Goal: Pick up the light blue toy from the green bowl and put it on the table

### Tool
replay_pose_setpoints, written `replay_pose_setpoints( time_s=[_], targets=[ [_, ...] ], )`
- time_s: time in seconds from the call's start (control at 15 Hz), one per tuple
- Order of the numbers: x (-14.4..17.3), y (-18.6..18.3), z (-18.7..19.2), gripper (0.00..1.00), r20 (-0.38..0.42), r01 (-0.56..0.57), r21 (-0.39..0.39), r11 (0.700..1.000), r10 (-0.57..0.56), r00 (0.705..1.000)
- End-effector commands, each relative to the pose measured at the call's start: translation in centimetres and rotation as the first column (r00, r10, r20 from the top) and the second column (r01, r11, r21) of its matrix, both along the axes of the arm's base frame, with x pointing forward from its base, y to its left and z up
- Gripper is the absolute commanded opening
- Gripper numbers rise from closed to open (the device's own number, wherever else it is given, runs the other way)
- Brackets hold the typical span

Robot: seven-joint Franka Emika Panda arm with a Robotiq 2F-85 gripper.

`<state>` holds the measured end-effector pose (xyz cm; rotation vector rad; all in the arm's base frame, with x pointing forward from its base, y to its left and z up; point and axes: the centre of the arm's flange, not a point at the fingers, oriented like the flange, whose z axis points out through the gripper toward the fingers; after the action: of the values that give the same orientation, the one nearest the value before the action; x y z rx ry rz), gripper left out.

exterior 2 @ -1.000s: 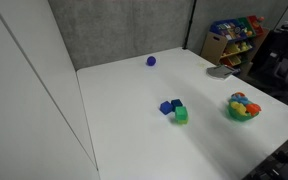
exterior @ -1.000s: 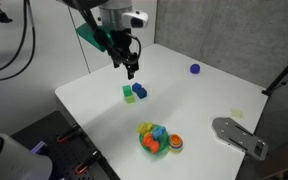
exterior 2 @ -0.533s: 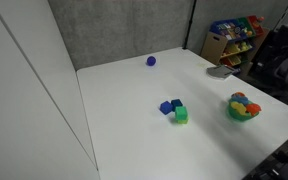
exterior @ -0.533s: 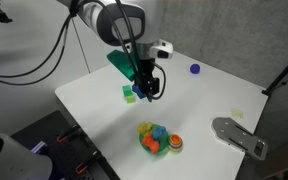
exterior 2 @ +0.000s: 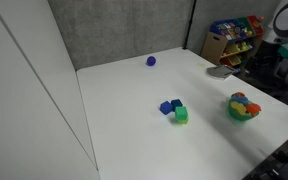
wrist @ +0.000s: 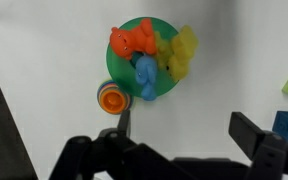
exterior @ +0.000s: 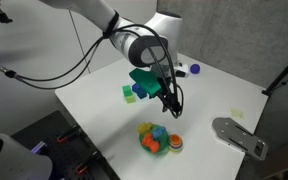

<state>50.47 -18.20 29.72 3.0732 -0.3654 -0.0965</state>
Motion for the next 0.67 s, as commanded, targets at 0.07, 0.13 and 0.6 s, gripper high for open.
replay_pose_setpoints(
  time_s=[0.07, 0.13, 0.6],
  targets=[
    [2.2, -2.4, -3.5, 1.00, -0.024, -0.010, -0.011, 1.000, 0.010, 1.000],
    [2.2, -2.7, -4.5, 1.00, -0.034, -0.006, -0.009, 1.000, 0.006, 0.999],
    [1.1, -3.6, -11.0, 1.00, -0.107, -0.001, -0.022, 1.000, -0.002, 0.994]
  ],
)
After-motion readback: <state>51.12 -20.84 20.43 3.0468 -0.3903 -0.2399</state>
